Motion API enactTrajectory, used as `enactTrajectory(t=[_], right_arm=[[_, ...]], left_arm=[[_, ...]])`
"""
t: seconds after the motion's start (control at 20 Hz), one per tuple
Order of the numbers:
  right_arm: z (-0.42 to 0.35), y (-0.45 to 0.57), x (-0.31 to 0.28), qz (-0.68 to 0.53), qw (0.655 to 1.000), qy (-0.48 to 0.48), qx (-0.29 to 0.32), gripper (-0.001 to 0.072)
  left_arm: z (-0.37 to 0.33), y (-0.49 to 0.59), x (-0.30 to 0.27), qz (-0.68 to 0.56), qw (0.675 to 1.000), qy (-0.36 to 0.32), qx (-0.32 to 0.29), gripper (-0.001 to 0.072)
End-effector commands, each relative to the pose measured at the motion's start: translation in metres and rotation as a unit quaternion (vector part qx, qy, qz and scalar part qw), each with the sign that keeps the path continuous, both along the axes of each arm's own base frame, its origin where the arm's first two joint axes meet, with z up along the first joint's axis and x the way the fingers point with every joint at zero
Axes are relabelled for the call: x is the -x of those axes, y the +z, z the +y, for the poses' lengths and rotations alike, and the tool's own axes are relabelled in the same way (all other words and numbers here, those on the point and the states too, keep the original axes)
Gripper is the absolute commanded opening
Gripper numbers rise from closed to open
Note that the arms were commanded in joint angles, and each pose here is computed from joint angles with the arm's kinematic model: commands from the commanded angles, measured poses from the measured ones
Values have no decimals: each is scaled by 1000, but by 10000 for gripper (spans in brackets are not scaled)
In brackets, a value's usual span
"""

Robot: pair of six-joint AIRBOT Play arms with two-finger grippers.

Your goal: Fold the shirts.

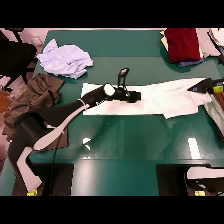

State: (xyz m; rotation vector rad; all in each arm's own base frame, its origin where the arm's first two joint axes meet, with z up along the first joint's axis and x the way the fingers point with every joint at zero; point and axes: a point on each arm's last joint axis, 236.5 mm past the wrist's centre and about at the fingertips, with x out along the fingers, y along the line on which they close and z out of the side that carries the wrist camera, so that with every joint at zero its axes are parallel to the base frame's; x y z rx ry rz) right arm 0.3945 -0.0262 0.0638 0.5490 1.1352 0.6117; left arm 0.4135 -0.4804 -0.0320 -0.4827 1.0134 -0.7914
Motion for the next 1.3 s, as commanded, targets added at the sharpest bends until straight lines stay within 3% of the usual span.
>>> enactTrajectory(t=[0.0, 0.25, 0.5, 0.7, 0.8, 0.9, 1.0, 1.05, 1.1, 1.25], right_arm=[[38, 32, -9, -30, 998, 41, -24, 14], [138, 47, 1, -27, 990, 135, -29, 14], [210, 57, 11, -36, 984, 171, -28, 14], [246, 58, 7, -45, 985, 166, -30, 14], [260, 60, 5, -40, 987, 150, -35, 14], [282, 64, 1, -48, 988, 138, -40, 14], [315, 72, -5, -65, 987, 140, -48, 14], [336, 75, -9, -71, 986, 143, -54, 14], [359, 76, -12, -77, 984, 148, -60, 14], [442, 57, -15, -66, 981, 164, -81, 14]], left_arm=[[-21, -19, 9, 29, 999, -20, 8, 20], [-6, -30, -14, 2, 1000, 5, -12, 20], [23, -31, -41, 24, 999, 40, -8, 20], [46, 4, -52, 28, 1000, 3, -8, 19], [89, 33, -62, 11, 998, -1, -64, 18], [182, 54, -60, 14, 978, 21, -209, 19], [306, 91, -52, 3, 921, 67, -385, 21], [356, 121, -49, -13, 893, 103, -437, 21], [396, 160, -45, -40, 875, 141, -462, 21], [447, 265, -23, -131, 868, 237, -416, 20]])
